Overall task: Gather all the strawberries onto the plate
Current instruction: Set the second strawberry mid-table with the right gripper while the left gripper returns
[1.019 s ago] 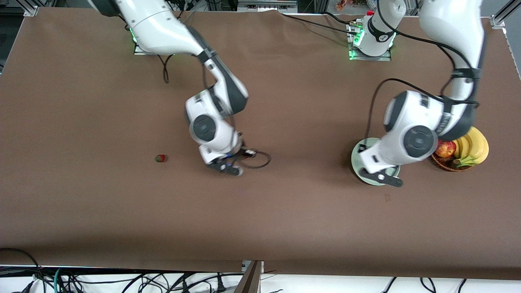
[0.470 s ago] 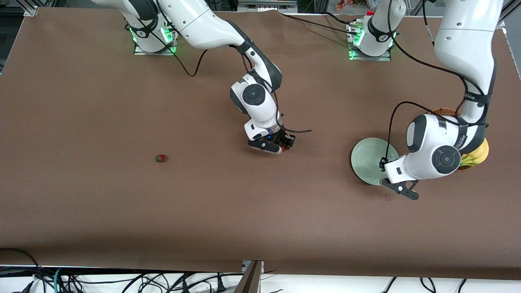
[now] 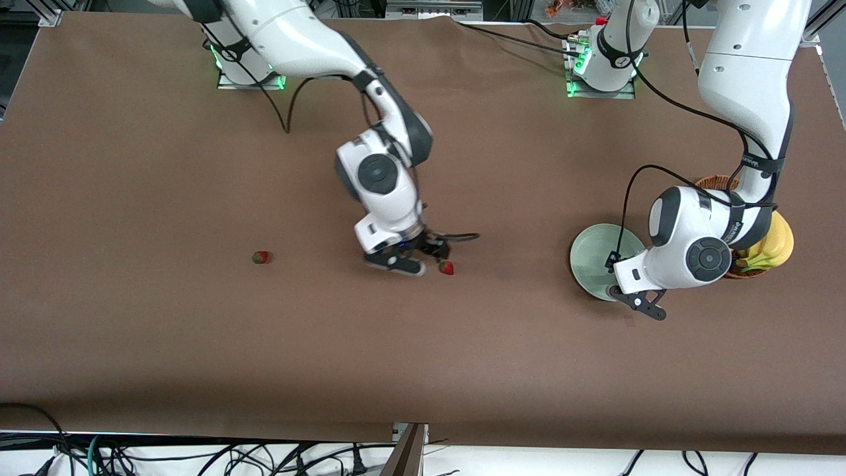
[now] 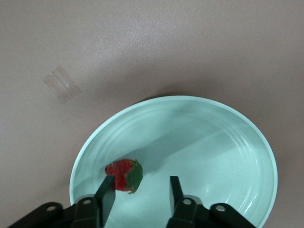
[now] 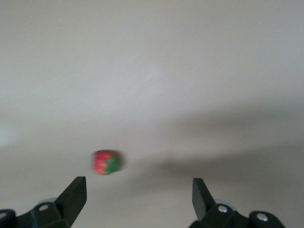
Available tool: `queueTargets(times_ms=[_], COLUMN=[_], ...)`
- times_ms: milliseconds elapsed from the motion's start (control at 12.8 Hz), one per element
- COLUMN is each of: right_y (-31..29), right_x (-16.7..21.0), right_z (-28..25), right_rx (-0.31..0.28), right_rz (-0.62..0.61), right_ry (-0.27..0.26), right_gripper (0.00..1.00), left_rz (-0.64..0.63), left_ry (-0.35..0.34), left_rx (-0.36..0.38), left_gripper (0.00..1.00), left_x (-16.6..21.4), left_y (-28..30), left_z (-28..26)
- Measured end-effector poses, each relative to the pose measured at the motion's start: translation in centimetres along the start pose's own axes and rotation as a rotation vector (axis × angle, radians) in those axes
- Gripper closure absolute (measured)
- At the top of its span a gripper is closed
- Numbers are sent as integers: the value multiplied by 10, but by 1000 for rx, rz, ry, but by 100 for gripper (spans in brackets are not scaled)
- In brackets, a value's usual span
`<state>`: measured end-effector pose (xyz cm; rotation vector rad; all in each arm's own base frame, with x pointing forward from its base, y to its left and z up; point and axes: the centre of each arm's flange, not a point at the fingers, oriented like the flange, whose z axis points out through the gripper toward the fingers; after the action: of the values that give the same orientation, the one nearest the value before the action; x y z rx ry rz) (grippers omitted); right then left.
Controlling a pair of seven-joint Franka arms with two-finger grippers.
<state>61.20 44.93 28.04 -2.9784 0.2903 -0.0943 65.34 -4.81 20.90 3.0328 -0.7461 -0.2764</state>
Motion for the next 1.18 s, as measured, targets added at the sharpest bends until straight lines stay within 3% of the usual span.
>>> queueTargets(times_ms=[313, 549, 705, 940, 1175], right_y=[138, 217, 258, 304, 321], right_x=[96, 120, 121, 112, 98], right_z=[-39, -24, -8, 13, 28], right_rx=[-106, -191, -214, -175, -155], right_rz=[-178, -292, -337, -311, -294], right_ry=[-106, -159, -197, -235, -216], right_gripper=[1, 1, 1, 1, 2], left_rz=[-6, -86, -72, -18, -19], left_ry=[53, 131, 187, 337, 468], left_rx=[-18, -47, -46, -57, -99], left_gripper=[1, 0, 0, 0, 0], left_x=[21, 51, 71, 107, 130], left_y=[46, 119, 164, 224, 269], left_z=[-30, -74, -91, -80, -27])
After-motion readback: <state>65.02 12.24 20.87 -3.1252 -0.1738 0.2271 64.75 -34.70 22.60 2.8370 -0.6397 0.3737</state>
